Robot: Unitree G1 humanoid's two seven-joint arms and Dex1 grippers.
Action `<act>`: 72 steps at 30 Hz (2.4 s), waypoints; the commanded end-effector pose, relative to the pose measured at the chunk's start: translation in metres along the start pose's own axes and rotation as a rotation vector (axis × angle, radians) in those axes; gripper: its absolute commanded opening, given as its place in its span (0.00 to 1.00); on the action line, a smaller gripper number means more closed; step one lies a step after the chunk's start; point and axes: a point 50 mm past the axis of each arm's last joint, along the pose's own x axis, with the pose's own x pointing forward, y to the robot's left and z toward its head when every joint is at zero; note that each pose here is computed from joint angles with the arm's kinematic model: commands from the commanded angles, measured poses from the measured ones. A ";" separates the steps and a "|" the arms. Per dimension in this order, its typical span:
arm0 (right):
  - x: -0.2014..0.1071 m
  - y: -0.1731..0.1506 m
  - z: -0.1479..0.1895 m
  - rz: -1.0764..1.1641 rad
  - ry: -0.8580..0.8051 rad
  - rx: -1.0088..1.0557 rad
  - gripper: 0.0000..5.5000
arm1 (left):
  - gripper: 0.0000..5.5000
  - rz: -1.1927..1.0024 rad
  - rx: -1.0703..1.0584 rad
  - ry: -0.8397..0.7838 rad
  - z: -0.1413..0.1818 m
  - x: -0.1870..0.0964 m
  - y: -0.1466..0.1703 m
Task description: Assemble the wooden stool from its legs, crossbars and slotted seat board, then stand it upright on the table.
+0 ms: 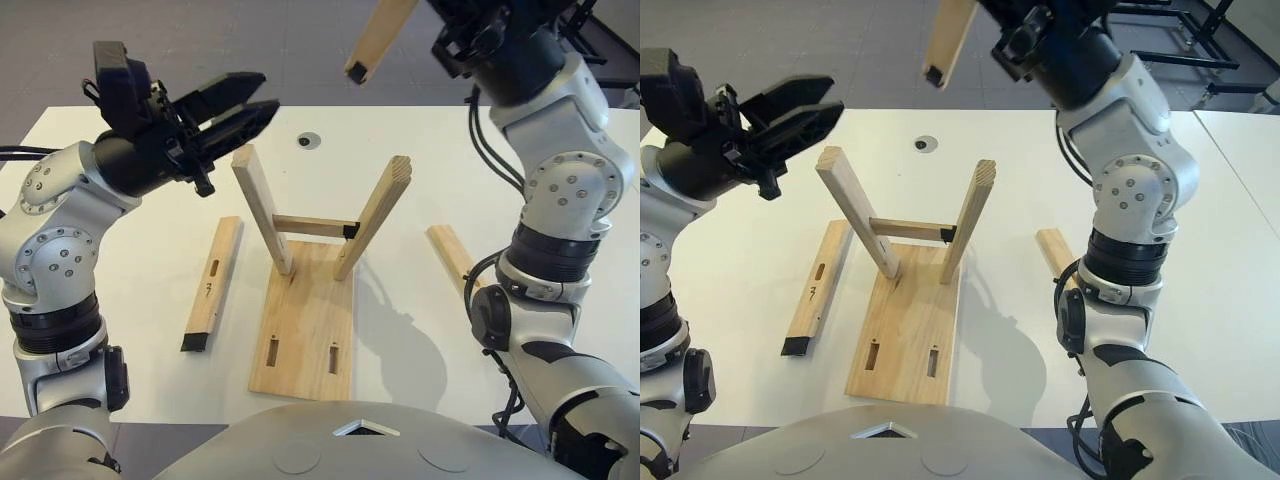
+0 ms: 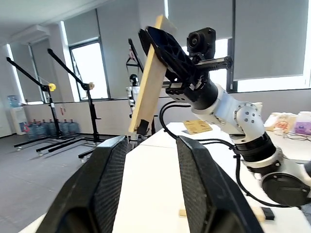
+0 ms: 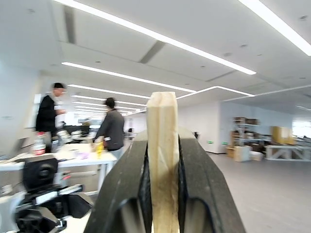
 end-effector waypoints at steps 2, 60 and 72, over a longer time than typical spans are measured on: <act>-0.034 -0.031 0.013 -0.309 0.051 -0.140 0.07 | 0.33 0.238 0.113 -0.058 0.010 -0.010 0.007; -0.262 -0.018 -0.057 -0.682 0.521 0.253 0.07 | 0.33 0.741 0.298 -0.132 0.012 -0.057 -0.007; -0.260 -0.003 -0.072 -0.657 0.567 0.215 0.07 | 0.33 0.724 0.298 -0.118 0.012 -0.054 -0.004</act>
